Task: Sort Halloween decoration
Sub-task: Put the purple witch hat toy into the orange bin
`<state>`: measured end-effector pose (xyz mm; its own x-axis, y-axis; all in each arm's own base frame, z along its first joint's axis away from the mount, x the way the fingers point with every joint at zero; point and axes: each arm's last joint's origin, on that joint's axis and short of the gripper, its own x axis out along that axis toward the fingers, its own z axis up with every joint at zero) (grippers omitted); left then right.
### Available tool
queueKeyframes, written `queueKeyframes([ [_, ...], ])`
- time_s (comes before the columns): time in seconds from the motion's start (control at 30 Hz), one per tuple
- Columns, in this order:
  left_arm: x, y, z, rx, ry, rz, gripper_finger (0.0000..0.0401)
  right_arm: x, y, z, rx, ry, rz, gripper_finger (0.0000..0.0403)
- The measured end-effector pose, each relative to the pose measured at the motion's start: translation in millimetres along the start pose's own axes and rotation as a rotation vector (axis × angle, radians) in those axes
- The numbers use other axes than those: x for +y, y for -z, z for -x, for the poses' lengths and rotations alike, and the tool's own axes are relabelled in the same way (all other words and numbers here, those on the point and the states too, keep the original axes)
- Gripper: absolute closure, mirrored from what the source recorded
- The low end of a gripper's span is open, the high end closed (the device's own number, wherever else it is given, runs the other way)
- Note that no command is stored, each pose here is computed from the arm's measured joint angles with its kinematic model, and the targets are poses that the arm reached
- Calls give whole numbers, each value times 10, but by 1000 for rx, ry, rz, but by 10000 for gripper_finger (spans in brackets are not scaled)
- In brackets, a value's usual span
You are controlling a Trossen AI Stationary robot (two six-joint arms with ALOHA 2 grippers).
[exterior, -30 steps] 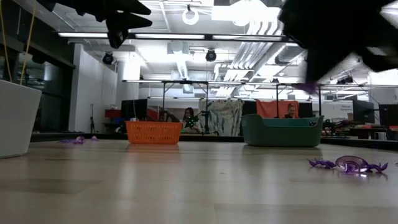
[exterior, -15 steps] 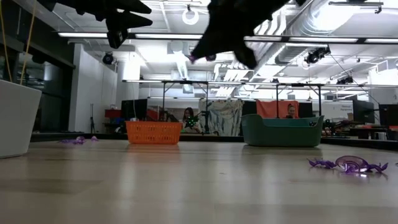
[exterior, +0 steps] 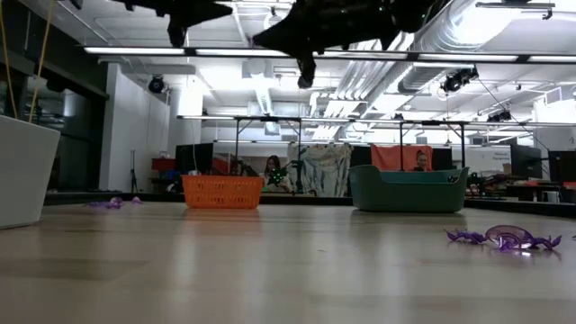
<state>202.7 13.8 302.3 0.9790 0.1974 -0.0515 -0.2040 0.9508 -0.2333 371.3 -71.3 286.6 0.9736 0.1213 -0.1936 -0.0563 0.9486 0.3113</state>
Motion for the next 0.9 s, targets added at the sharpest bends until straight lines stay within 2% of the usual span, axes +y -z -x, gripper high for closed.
queueKeyframes([
  [0.2,-9,-54,2,-57,0,-166,306,-104,-165,73,-112,-93,47,403],
  [0.5,139,-109,9,-76,-62,-156,306,-35,-233,72,-187,-127,77,403],
  [0.77,265,-210,103,-85,121,-116,306,-21,-233,56,-215,-38,68,403],
  [0.9,324,-307,231,-129,147,-86,306,-35,-238,57,-231,13,62,403],
])
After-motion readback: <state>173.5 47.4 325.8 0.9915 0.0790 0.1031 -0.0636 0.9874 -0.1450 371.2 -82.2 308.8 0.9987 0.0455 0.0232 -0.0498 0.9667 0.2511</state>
